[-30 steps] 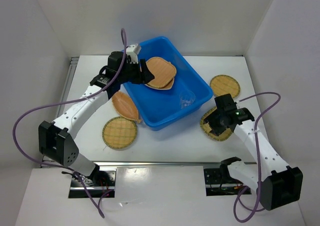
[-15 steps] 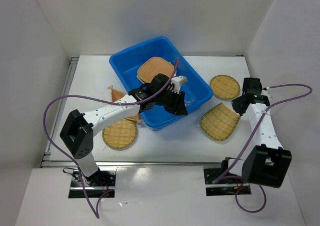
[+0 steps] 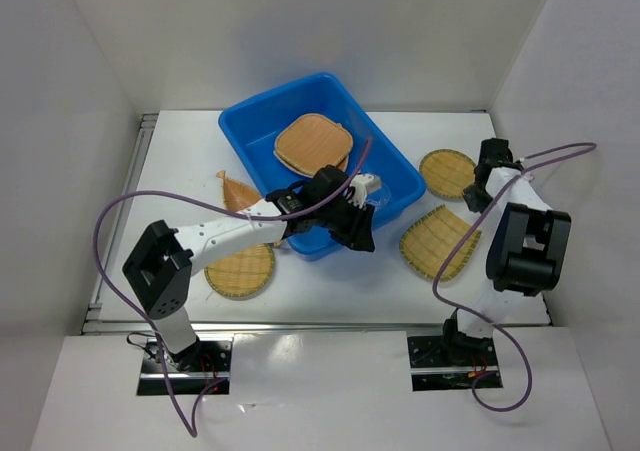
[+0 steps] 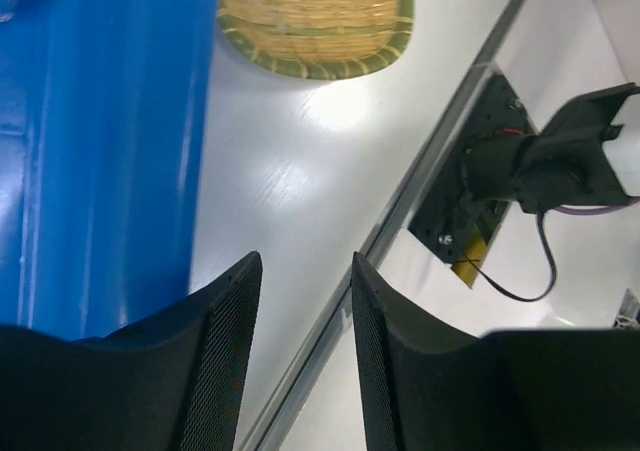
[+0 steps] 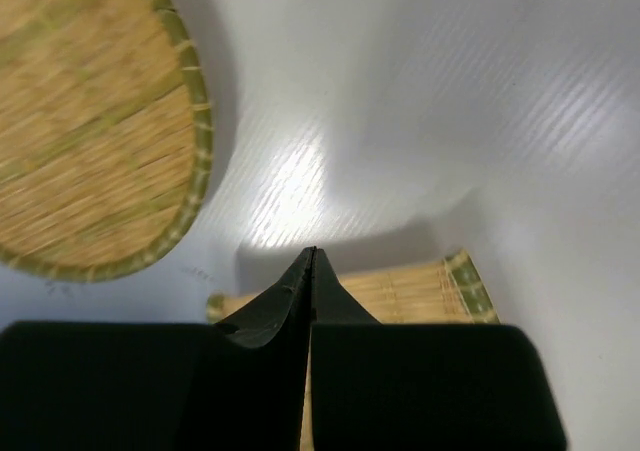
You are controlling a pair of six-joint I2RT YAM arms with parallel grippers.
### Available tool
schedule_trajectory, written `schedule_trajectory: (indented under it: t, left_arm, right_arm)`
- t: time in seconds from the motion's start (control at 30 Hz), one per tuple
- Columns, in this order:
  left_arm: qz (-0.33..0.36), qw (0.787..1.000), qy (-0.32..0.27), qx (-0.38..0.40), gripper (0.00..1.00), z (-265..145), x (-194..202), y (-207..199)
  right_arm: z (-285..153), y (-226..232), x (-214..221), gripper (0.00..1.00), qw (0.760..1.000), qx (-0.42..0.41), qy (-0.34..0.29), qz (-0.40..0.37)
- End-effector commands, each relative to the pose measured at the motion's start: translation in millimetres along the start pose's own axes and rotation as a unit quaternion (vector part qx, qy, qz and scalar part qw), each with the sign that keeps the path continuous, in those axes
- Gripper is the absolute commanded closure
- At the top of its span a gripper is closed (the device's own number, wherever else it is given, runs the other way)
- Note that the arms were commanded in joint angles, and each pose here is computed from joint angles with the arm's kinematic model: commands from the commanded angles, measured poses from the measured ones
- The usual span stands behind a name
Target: Place the mixed dishes into the plastic bin
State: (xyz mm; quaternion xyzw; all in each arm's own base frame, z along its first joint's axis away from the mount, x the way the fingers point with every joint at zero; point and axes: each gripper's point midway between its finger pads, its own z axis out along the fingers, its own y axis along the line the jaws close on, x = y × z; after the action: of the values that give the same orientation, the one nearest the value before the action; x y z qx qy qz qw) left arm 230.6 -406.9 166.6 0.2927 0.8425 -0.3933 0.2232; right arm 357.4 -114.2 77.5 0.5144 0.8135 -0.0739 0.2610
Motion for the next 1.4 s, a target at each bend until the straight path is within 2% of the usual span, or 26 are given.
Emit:
schedule_trajectory:
  t: [0.0,0.3,0.37,0.57,0.77,0.83,1.0,1.1,1.23,1.37]
  left_arm:
    - [0.018,1.0,-0.025,-0.007,0.51,-13.2,-8.4,-0.4]
    - [0.021,0.999,-0.037,-0.014,0.47,-23.1,-7.3,-0.3]
    - [0.024,0.999,-0.045,-0.011,0.47,-25.8,-11.2,-3.2]
    - [0.026,0.998,-0.053,-0.018,0.47,-29.5,-11.5,-1.6]
    - [0.031,0.997,-0.066,-0.013,0.47,-34.3,-16.0,-5.8]
    - [0.028,0.997,-0.069,-0.011,0.47,-35.9,-16.3,-7.1]
    - [0.019,0.997,-0.066,-0.023,0.46,-33.6,-10.7,-0.3]
    - [0.006,0.997,-0.07,-0.043,0.4,-36.1,-6.3,7.3]
    - [-0.019,0.996,-0.069,-0.061,0.39,-41.1,4.2,14.2]
    - [-0.025,0.995,-0.058,-0.08,0.42,-51.8,13.8,18.2]
  right_arm:
    - [16.3,7.9,-16.0,0.99,1.0,0.006,-0.02,-0.003]
    - [35.0,-20.5,20.0,0.99,0.999,0.041,0.019,-0.029]
    - [32.3,-29.1,37.5,0.99,0.998,0.039,0.045,-0.033]
    - [22.0,-59.6,59.9,0.99,0.995,0.064,0.064,-0.052]
    - [-4.0,-66.8,96.6,0.99,0.989,0.038,0.124,-0.073]
    - [-19.0,-48.5,107.8,0.99,0.988,0.02,0.119,-0.1]
    - [-46.7,-13.0,158.6,0.99,0.975,-0.026,0.162,-0.152]
    - [-51.3,-8.2,191.3,0.99,0.966,-0.038,0.195,-0.163]
    - [-51.1,-11.3,191.5,0.99,0.967,-0.028,0.19,-0.165]
    - [-63.6,-1.2,168.1,0.99,0.972,-0.039,0.153,-0.177]
